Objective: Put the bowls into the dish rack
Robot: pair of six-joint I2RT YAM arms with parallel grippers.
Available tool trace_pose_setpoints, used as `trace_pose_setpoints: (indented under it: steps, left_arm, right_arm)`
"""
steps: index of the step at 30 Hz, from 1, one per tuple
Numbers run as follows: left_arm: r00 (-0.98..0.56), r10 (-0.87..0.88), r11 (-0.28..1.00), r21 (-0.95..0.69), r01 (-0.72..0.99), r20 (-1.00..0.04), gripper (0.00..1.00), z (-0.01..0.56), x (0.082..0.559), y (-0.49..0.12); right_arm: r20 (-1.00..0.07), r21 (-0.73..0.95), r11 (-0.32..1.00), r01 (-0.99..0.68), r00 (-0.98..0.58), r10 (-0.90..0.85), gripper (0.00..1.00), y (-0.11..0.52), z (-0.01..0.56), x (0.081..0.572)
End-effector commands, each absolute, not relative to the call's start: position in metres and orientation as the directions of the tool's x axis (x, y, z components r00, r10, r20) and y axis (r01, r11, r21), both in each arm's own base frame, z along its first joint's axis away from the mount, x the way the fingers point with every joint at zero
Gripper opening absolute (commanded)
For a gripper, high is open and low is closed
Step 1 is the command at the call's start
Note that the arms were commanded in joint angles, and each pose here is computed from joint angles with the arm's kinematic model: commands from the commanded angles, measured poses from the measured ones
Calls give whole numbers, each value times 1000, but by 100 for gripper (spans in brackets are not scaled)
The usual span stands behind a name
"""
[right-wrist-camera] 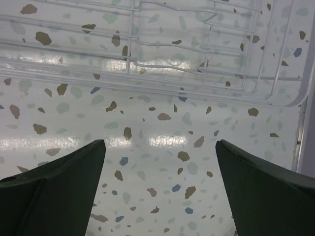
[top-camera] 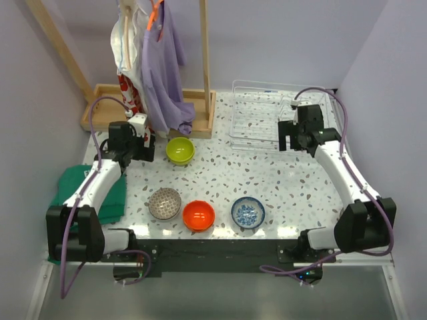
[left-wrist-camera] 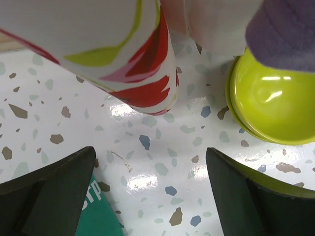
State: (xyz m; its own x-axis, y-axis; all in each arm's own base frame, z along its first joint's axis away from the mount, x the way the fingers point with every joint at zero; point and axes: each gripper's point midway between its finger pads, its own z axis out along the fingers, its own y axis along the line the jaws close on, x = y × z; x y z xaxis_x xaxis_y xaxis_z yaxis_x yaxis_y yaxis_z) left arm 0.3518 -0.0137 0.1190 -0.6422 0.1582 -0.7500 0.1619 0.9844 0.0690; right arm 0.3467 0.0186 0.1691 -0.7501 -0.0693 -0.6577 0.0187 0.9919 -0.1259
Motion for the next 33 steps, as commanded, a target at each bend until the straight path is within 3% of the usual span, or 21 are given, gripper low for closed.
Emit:
trace_pose_setpoints:
  steps: [1,4,9,21,33]
  left_arm:
    - [-575,180,978,86,188,-798,100,138,356,-16]
    - [-563,207,974,113,198,-800,97,141,356,-14]
    - [-551,221,973,146,178,-805,95,148,350,-7]
    - [-539,239,968,158,194,-808,93,155,327,-3]
    - [-538,223,972,142,189,-812,92,157,321,-4]
  right_arm:
    - [-701,-29,995,-92,-708,-86,99,47,190,372]
    - [-705,61,980,-191,-703,-94,99,76,205,388]
    - [-708,28,989,-146,-702,-83,94,87,208,413]
    - [-726,50,969,-241,-675,-131,88,205,196,451]
    - [-725,92,977,-193,-686,-68,77,233,177,488]
